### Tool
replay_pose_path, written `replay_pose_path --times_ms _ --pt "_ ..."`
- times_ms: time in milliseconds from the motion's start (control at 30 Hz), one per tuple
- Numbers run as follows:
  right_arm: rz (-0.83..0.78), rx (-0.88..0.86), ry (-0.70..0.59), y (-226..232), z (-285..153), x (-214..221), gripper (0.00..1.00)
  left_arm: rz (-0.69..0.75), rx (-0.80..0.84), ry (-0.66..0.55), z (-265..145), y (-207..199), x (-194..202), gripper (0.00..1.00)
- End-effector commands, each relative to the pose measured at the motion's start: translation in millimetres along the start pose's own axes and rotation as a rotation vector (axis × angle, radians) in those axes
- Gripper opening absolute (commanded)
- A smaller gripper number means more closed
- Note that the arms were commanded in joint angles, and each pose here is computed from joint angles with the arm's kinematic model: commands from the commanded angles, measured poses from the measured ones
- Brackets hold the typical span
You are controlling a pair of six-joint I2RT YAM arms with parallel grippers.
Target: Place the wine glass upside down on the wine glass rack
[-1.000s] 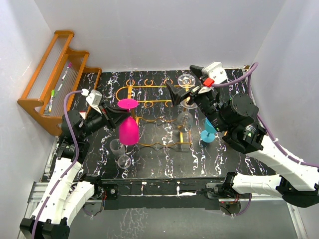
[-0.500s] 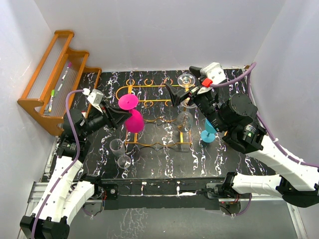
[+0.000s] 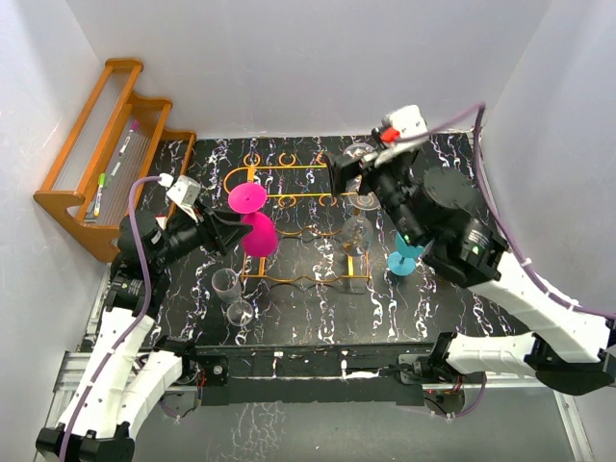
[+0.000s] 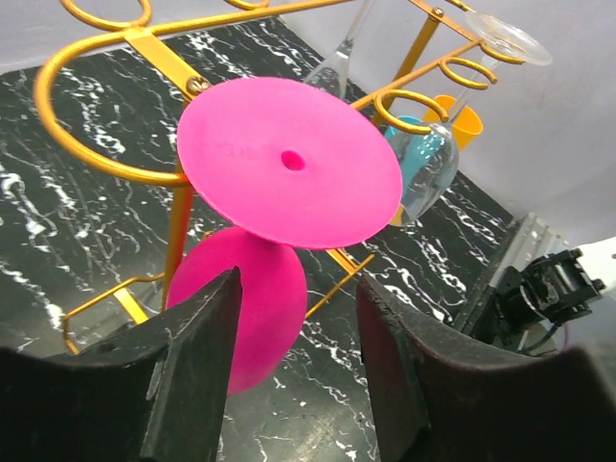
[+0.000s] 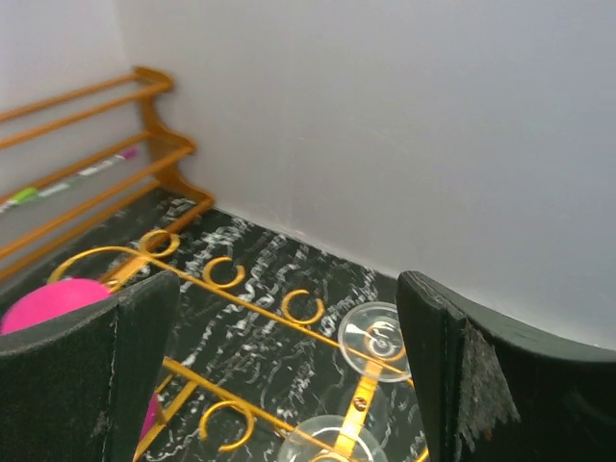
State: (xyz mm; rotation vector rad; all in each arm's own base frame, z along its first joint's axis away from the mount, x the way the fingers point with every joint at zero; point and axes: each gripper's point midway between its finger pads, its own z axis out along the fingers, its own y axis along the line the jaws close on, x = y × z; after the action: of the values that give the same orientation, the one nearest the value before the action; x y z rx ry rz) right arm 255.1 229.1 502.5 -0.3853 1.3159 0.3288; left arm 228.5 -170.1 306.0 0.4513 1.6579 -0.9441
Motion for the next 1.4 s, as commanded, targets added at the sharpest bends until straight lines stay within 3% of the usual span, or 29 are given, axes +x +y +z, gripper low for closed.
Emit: replay_pose_path --times_ms 0,100,167,300,400,433,567,667,767,1100,1367 --pt "0.066 0.182 0.258 -42.5 20.2 55.9 0.98 0.105 -0.064 0.002 -14.7 -2.0 -15.8 0.51" --pt "0.316 0.227 0.386 -118.7 30.6 113.9 0.99 0.126 -0.103 0.033 -21.2 0.6 -16.3 0.53" --pt "0.428 0.301 0.417 -163.8 17.8 137.4 0.92 0.130 -0.124 0.052 -24.6 2.3 -15.4 0.55" --pt "0.437 0.473 0.383 -201.2 -13.4 141.1 0.88 0.141 -0.167 0.078 -32.4 5.3 -13.6 0.65" --pt "0.406 0.584 0.452 -215.3 -39.4 157.7 0.87 0.147 -0.196 0.107 -38.0 7.4 -11.6 0.72" --pt "0.404 0.631 0.478 -219.4 -51.2 164.9 0.87 0.155 -0.205 0.114 -40.2 7.6 -12.4 0.73" --pt "0.345 0.738 0.467 -228.0 -92.3 168.1 0.68 0.183 -0.298 0.142 -52.9 17.5 -15.0 0.80" --pt "0.324 0.758 0.560 -227.6 -105.4 185.7 0.54 0.202 -0.390 0.155 -63.8 28.2 -19.5 0.83" --pt "0.336 0.747 0.642 -222.5 -112.0 206.6 0.46 0.226 -0.481 0.173 -75.0 39.0 -26.1 0.96" --pt "0.366 0.826 0.770 -223.9 -132.5 267.1 0.39 0.345 -0.656 0.228 -108.2 56.8 -39.8 0.97" --pt "0.311 0.912 0.788 -234.8 -149.5 272.4 0.39 0.418 -0.762 0.236 -132.0 67.2 -41.1 0.97"
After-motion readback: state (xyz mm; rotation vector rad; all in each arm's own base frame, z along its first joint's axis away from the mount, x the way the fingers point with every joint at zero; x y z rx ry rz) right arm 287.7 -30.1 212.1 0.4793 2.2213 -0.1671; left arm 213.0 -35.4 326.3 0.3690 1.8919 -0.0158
